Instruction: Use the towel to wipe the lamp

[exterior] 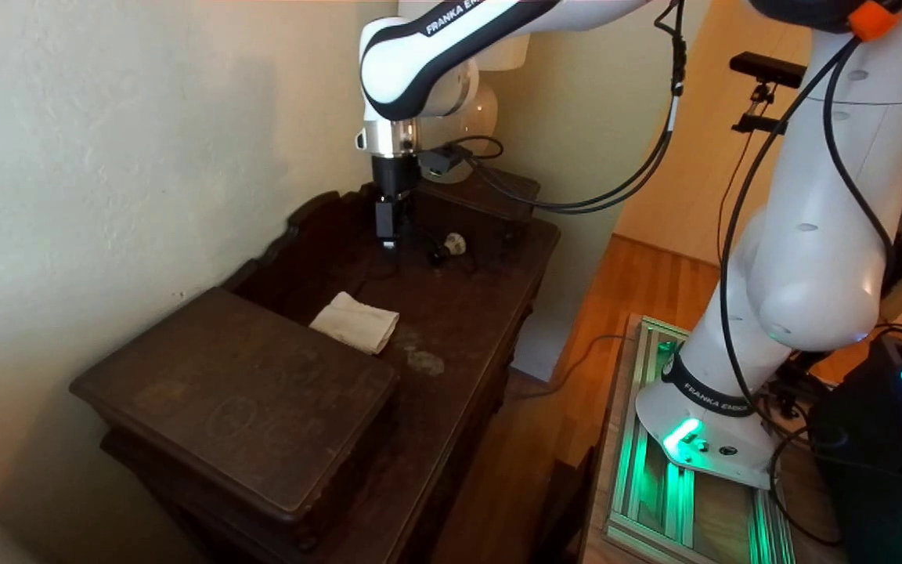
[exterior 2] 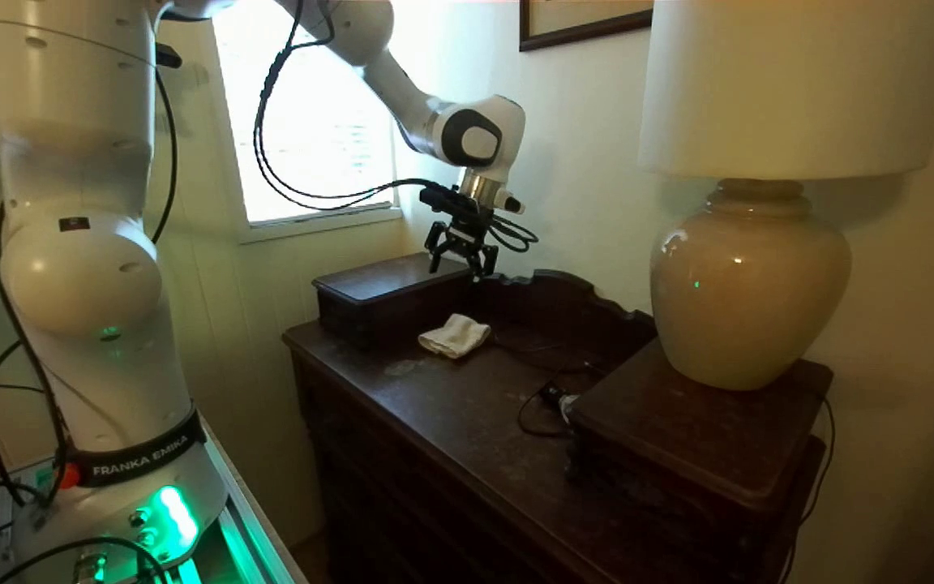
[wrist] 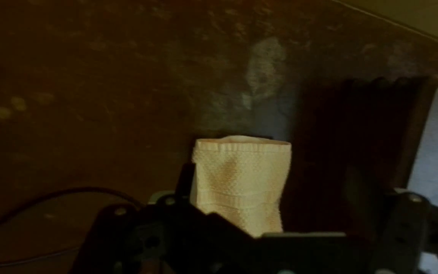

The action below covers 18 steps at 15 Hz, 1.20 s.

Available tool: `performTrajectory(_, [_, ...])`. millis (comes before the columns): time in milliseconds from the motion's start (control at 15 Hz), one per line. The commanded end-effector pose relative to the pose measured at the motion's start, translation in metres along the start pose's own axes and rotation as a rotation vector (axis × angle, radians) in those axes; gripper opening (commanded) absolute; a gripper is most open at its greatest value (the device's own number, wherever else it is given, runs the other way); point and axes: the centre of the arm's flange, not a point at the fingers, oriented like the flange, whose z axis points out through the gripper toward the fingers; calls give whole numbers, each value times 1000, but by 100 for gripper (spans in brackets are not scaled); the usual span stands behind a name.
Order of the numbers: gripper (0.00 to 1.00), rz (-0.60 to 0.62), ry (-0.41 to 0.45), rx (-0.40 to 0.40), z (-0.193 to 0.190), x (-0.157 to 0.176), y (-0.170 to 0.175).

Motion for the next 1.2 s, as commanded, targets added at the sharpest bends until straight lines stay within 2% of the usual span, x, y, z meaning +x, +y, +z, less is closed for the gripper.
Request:
performTrajectory(0, [100,-23,-1,13,3,8,-5])
performTrajectory(400, [100,-45,0,23,2,17,-2])
performTrajectory(467, [100,-17,12,28,7,23,0])
performTrajectory(733, [100,63,5,-13,41,49,16])
performTrajectory(867, [100,75,-2,4,62,58,20])
performTrajectory(1133, [100,83,-11,-47,91,80,18])
